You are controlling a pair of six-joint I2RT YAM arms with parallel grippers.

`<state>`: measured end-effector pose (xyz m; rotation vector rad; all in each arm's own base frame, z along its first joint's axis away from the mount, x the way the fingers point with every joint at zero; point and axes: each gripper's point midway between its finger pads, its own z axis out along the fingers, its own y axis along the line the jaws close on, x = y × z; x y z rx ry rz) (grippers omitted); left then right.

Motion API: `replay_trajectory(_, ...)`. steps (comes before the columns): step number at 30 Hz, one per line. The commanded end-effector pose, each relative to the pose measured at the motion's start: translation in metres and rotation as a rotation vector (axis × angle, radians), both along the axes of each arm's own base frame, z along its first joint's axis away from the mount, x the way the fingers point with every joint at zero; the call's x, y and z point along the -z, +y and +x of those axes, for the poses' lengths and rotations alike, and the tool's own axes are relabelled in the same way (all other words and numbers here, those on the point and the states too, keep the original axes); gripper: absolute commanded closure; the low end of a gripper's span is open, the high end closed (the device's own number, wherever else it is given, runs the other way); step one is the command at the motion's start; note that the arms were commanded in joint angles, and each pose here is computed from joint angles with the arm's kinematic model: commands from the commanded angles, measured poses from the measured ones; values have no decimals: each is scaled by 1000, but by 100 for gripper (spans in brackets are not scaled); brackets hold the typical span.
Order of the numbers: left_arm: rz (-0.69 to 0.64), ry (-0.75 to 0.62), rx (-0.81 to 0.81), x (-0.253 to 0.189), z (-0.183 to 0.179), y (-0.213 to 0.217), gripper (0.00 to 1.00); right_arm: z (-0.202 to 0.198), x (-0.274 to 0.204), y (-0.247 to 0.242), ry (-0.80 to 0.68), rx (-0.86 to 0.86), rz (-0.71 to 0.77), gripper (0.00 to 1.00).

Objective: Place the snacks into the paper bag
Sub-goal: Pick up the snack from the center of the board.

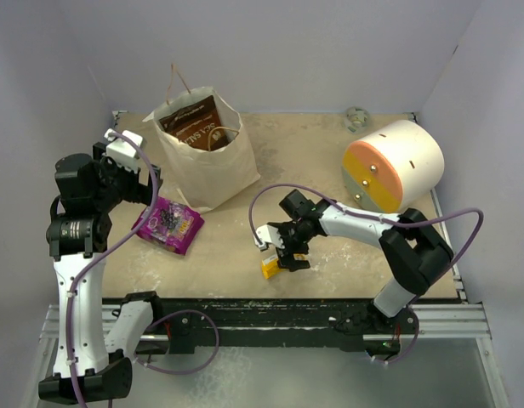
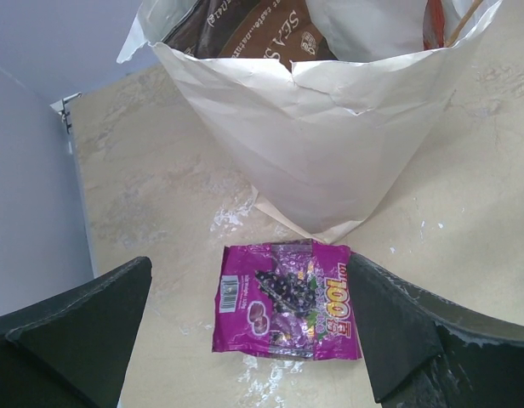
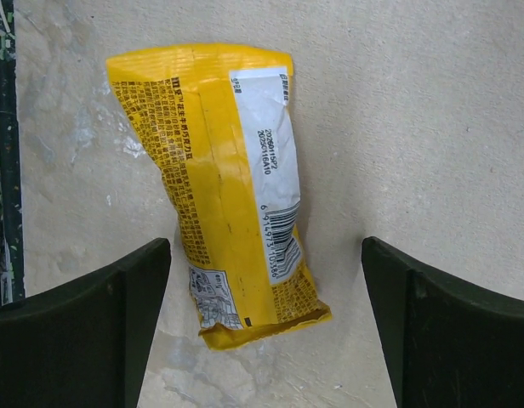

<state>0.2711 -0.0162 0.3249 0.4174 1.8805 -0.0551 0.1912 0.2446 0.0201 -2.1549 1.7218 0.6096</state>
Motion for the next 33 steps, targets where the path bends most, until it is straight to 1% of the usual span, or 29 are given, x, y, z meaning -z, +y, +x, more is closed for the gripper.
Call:
replay_trajectory(1, -14, -54, 12, -17, 0, -3, 1, -13, 3, -1, 73, -10, 6, 7)
replay_trajectory(5, -11, -58, 11, -20, -1, -3, 1, -10, 5, 2, 83, 4, 9, 15)
replay_trajectory(11, -21, -40, 9, -18, -3, -3, 1, -7, 4, 6, 83, 15, 14, 36)
replay_trajectory(17, -46, -30, -9, -16, -6, -3, 1, 0, -17, 19, 69, 26, 72, 57)
replay_trajectory(18, -55, -26, -7, -14, -6, -5, 1, 3, -24, 25, 63, 28, 92, 57)
replay_trajectory(25, -133, -18, 2, -10, -3, -11, 1, 19, -60, 52, 37, 61, 204, 73)
replay_trajectory(30, -172, -4, 36, -2, -5, -18, 1, 31, -89, 68, -5, 77, 295, 79)
replay_trajectory(33, -203, 1, 60, 1, -6, -25, 1, 39, -109, 77, -45, 89, 349, 80)
